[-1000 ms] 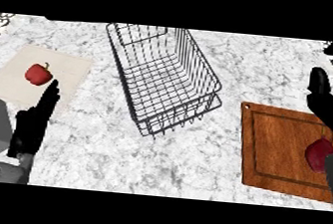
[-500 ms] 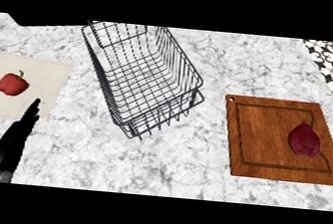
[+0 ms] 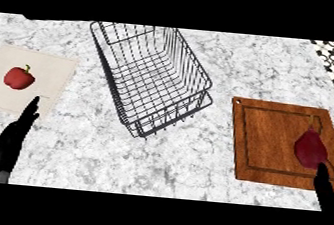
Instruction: Pick the pear from the cutting board and place it in the basket
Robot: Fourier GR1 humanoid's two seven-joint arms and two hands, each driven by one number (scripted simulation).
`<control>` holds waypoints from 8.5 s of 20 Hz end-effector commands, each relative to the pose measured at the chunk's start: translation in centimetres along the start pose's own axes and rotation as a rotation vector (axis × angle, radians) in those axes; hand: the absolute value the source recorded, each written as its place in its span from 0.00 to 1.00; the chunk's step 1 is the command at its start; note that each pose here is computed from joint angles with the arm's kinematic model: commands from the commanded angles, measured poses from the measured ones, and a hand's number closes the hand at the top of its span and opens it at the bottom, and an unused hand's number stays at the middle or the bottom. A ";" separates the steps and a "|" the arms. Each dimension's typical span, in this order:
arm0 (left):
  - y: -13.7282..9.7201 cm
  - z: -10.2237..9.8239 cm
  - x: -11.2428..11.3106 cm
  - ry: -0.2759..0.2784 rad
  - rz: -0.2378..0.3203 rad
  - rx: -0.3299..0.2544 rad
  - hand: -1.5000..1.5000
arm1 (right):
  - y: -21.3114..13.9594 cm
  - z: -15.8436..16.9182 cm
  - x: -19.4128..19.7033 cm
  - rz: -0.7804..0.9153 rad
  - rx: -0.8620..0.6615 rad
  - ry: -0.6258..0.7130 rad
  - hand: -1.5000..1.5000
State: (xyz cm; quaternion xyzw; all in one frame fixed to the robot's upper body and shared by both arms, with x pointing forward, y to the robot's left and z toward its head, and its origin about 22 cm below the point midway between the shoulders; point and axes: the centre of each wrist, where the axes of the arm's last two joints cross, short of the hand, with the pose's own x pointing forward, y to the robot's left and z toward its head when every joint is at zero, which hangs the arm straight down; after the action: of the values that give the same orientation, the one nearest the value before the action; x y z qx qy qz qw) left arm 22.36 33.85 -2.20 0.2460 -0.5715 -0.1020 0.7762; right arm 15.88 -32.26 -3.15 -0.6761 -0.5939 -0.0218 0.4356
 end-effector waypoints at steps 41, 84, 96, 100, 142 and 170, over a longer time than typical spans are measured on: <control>-2.4 -0.3 1.7 0.068 -0.056 -0.090 0.50 | -2.4 4.5 12.9 0.322 0.055 0.182 0.00; -1.9 0.7 1.8 0.050 -0.069 -0.097 0.50 | 4.6 -0.3 -0.2 0.380 0.121 0.324 0.00; -3.2 -1.1 2.0 0.062 -0.045 -0.098 0.50 | 6.1 -1.2 -0.1 0.329 0.259 0.320 1.00; -2.9 -0.2 1.5 0.043 -0.052 -0.083 0.50 | 9.2 -2.3 1.1 0.271 0.304 0.273 1.00; -3.2 -1.1 2.5 0.073 -0.066 -0.128 0.50 | 8.8 -0.3 20.1 0.413 0.192 0.343 1.00; -4.4 -2.2 4.5 0.007 -0.089 -0.190 0.50 | 3.3 -9.7 36.7 0.358 0.141 0.383 1.00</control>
State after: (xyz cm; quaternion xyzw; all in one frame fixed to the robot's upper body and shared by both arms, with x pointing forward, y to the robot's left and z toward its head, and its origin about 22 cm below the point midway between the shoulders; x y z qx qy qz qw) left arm 26.33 28.49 -1.11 0.1995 -0.5433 -0.1886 0.7934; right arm 33.29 -9.87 19.27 -0.7123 -0.4735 0.0192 0.5178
